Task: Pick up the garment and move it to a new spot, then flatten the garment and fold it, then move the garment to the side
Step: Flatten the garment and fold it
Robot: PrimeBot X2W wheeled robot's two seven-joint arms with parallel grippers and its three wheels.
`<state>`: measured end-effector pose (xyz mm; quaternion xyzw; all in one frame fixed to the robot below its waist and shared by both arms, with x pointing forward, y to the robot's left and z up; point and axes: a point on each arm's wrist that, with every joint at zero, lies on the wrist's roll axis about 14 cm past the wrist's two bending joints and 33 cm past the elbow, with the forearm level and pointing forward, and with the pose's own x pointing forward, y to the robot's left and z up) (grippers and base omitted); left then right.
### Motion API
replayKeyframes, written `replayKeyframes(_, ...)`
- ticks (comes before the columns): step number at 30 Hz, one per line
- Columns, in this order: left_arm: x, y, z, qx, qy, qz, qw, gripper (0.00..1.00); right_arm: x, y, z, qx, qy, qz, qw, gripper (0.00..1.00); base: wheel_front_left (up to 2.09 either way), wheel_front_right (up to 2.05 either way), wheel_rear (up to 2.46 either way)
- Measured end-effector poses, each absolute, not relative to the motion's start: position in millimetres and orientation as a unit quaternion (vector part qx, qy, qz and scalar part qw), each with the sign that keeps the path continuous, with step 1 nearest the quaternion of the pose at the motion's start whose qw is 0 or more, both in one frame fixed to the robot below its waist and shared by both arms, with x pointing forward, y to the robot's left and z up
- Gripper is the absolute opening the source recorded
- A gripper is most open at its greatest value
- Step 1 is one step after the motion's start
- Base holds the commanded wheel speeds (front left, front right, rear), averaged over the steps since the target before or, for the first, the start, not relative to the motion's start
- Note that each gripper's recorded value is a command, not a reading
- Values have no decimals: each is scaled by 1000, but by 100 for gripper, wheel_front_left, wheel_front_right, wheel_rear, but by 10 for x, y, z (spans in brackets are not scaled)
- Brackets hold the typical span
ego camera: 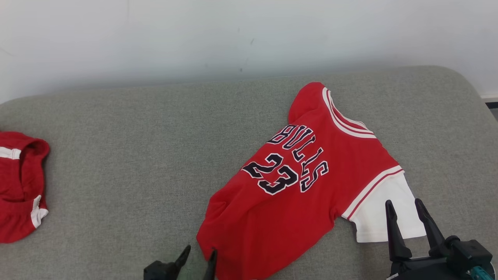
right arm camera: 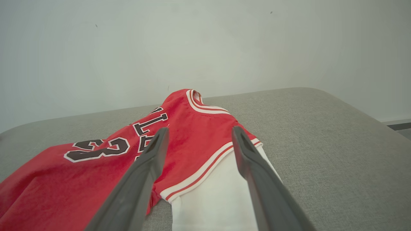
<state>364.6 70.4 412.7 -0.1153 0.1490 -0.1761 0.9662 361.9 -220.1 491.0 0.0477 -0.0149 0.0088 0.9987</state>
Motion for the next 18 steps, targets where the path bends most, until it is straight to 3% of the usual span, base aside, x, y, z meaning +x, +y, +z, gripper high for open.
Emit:
replayKeyframes(13, 3463, 502, 3895, -129, 214, -199, 948, 100, 3631, -2178, 4848, 50, -5, 10, 999, 100, 0, 0, 0)
replayKeyframes(14, 3478, 480, 3894, -131, 216, -200, 947, 86, 3626, -2187, 4847, 49, -5, 9, 999, 100, 0, 0, 0)
replayKeyframes(15, 3486, 459, 3885, -128, 218, -204, 946, 35, 3621, -2196, 4846, 49, -5, 9, 999, 100, 0, 0, 0)
replayKeyframes(16, 3511, 451, 3902, -129, 213, -204, 947, 0, 3617, -2201, 4848, 48, -5, 8, 999, 100, 0, 0, 0)
replayKeyframes(18, 3573, 438, 3964, -140, 201, -203, 948, 0, 3609, -2214, 4853, 48, -6, 7, 999, 100, 0, 0, 0)
